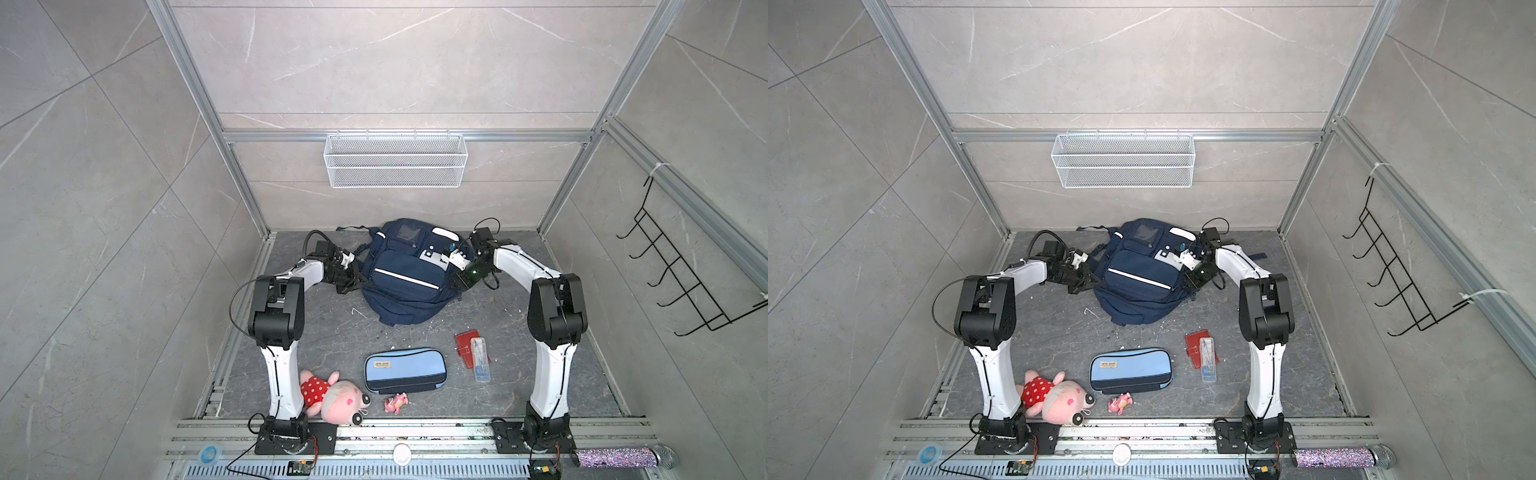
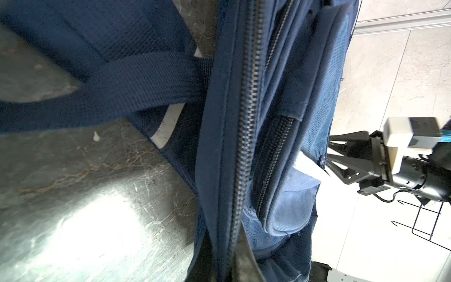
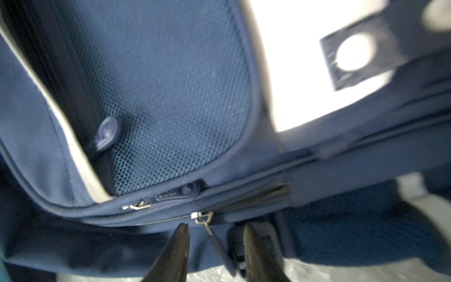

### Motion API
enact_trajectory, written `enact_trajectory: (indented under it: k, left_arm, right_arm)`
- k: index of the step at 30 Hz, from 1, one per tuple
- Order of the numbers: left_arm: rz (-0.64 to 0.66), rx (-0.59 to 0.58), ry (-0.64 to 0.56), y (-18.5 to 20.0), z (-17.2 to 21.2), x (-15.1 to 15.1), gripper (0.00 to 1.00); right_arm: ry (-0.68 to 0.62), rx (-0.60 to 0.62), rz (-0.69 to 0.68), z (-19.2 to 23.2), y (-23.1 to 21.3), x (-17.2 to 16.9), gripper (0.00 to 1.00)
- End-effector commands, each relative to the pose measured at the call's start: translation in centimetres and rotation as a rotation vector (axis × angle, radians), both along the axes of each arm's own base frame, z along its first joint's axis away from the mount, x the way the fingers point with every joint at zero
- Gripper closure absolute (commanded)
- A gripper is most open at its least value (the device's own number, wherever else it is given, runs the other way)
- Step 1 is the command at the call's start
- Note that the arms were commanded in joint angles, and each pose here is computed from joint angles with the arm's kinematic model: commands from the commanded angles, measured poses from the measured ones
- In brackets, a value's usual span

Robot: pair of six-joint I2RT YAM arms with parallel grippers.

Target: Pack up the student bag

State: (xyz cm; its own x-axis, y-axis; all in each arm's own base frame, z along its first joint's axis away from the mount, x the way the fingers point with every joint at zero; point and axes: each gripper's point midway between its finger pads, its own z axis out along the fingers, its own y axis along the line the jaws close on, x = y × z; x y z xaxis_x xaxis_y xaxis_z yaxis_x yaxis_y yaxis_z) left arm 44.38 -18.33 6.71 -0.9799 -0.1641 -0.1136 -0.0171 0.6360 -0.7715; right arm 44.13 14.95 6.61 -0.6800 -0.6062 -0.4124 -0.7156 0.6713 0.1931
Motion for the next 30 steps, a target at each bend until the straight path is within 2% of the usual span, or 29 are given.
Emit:
enact_trajectory:
  k: [1, 14, 20, 29, 30]
  left_arm:
    - [-0.019, -0.053, 0.007, -0.5, 0.2, -0.2, 1.00]
    - [0.001, -0.082, -0.016, -0.6, 1.3, 0.8, 1.00]
    - [0.007, -0.082, -0.007, -0.5, 1.0, 0.7, 1.00]
    - [0.018, -0.088, 0.006, -0.5, 0.7, 0.5, 1.00]
    - [0.019, -0.088, 0.006, -0.5, 0.7, 0.4, 1.00]
  right_arm:
    - [0.028, 0.023, 0.014, 0.3, 0.4, -1.0, 0.59]
    - [0.048, -0.030, -0.003, -1.6, -0.2, -0.5, 0.56]
    - [0.053, -0.040, 0.009, -2.0, -0.3, -0.9, 0.62]
    - [0.046, -0.086, 0.019, -2.7, -0.3, -1.0, 0.64]
    - [0.046, -0.090, 0.021, -2.7, -0.3, -1.1, 0.69]
